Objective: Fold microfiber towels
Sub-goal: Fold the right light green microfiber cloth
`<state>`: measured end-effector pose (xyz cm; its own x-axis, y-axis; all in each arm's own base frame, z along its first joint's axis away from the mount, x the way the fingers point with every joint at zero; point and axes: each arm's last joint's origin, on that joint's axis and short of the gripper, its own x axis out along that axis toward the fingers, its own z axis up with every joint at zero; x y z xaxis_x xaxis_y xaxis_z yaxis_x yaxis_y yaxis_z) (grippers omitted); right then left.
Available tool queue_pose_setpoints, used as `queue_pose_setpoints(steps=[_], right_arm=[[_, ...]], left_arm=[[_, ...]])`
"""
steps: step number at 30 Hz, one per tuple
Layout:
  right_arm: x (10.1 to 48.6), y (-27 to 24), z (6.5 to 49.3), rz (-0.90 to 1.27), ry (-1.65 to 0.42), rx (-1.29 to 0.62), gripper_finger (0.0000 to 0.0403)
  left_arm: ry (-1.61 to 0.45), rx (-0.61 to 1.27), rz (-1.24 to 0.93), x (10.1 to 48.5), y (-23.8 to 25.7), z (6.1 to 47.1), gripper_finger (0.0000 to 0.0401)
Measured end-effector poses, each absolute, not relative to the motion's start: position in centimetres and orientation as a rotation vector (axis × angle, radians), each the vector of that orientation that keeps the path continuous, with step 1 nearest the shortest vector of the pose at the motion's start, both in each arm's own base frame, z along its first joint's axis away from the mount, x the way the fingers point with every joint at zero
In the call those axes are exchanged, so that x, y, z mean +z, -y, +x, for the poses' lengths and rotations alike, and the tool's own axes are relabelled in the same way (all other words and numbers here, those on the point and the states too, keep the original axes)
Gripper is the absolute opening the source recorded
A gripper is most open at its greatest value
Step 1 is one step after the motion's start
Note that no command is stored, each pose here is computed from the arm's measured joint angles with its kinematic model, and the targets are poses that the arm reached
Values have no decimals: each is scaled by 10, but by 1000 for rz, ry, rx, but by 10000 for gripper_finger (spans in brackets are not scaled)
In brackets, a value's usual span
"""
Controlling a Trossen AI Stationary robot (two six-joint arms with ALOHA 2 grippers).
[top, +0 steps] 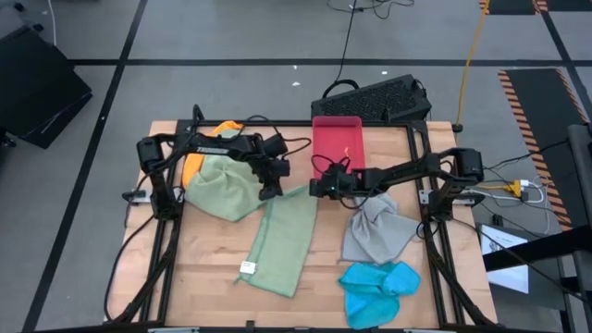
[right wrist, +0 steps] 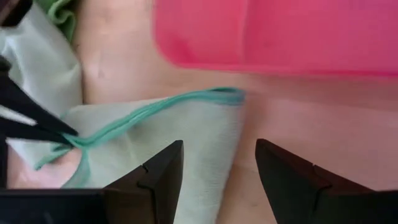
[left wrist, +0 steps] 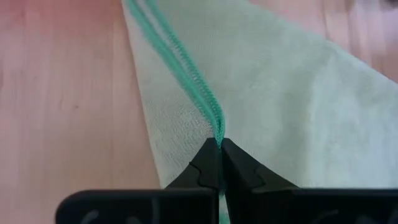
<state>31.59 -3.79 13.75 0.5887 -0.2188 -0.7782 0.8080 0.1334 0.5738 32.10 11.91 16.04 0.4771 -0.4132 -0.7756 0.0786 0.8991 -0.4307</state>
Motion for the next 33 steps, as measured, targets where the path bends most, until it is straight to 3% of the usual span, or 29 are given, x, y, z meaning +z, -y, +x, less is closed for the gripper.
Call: queue_pose_setpoints(steps=[9, 20, 27, 33], right_arm=[[163, 34, 312, 1044, -617, -651, 192], [188, 30, 308, 496, -654, -364, 202], [191, 31, 311, 365, -648, -226, 245], [193, 30, 313, 265, -633, -130, 243]], left_arm=[[-1008, -335, -303, 185, -112, 312, 5], [-1059, -463, -245, 190, -75, 314, 3], [-1071, -518, -208, 191, -51, 319, 3], [-1085, -535, -175, 191, -38, 322, 4]])
